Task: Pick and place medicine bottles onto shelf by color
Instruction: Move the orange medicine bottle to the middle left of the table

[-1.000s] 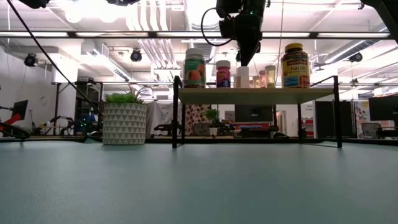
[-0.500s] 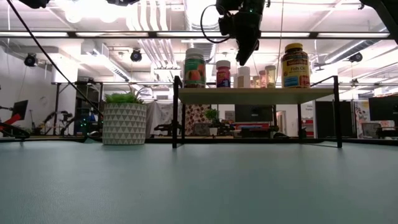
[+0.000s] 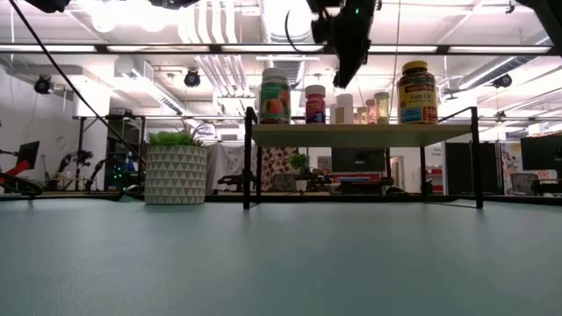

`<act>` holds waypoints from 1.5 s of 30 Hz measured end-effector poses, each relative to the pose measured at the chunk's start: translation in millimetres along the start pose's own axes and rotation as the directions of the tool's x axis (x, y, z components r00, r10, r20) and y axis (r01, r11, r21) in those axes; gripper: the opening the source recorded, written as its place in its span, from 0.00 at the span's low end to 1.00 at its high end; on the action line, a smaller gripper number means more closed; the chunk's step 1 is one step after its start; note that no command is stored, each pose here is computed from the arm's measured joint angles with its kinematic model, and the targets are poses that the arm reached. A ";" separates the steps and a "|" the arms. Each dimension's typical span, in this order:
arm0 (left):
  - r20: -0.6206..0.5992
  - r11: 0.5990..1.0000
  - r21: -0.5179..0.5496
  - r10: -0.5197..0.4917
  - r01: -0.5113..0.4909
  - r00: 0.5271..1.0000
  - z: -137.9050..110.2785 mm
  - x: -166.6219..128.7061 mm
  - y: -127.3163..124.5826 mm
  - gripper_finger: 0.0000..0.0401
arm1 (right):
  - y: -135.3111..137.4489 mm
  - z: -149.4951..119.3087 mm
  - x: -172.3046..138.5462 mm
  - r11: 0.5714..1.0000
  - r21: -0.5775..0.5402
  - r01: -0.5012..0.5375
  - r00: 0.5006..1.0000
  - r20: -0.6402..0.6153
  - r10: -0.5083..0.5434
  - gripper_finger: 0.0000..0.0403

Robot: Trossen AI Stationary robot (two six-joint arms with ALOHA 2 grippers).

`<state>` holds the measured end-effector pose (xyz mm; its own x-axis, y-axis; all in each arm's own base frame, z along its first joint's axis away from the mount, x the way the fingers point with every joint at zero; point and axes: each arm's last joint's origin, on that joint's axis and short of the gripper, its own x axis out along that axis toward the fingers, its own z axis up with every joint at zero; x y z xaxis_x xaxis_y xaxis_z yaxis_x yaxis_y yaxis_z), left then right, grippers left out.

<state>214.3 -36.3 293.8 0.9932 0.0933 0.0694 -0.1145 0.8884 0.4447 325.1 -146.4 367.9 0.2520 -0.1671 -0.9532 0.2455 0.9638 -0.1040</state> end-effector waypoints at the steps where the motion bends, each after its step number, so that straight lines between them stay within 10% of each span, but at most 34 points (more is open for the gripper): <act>1: 0.000 1.000 0.000 0.000 0.000 1.000 -0.2 -0.4 0.0 0.56 | 3.3 -0.9 -4.2 1.000 0.000 0.000 1.000 0.014 0.000 0.03; 14: 0.027 1.000 -0.014 0.014 -0.014 1.000 0.1 -12.3 4.4 0.56 | 99.5 -23.0 -41.6 0.994 -0.030 -0.108 0.974 0.196 0.112 0.03; 25: 0.032 1.000 -0.019 0.014 -0.013 0.999 0.9 -13.1 4.5 0.56 | 169.8 -74.5 -17.9 0.952 0.171 -0.253 0.967 0.011 0.255 0.03; 35: 0.032 0.999 -0.043 0.011 -0.010 0.999 0.8 -13.4 3.9 0.56 | 203.1 -152.4 18.6 0.836 0.516 -0.187 0.916 -0.216 0.338 0.03; 45: 0.026 0.999 -0.041 0.008 -0.007 1.000 -0.9 -13.5 3.0 0.56 | 183.5 -228.6 42.5 0.616 0.784 0.076 0.895 -0.327 0.304 0.03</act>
<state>200.6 -34.5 293.4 0.9914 0.0887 0.0964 -0.1206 0.9055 0.4069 166.8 70.9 243.3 -0.0054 0.2118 -0.9773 0.9043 0.4182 0.0857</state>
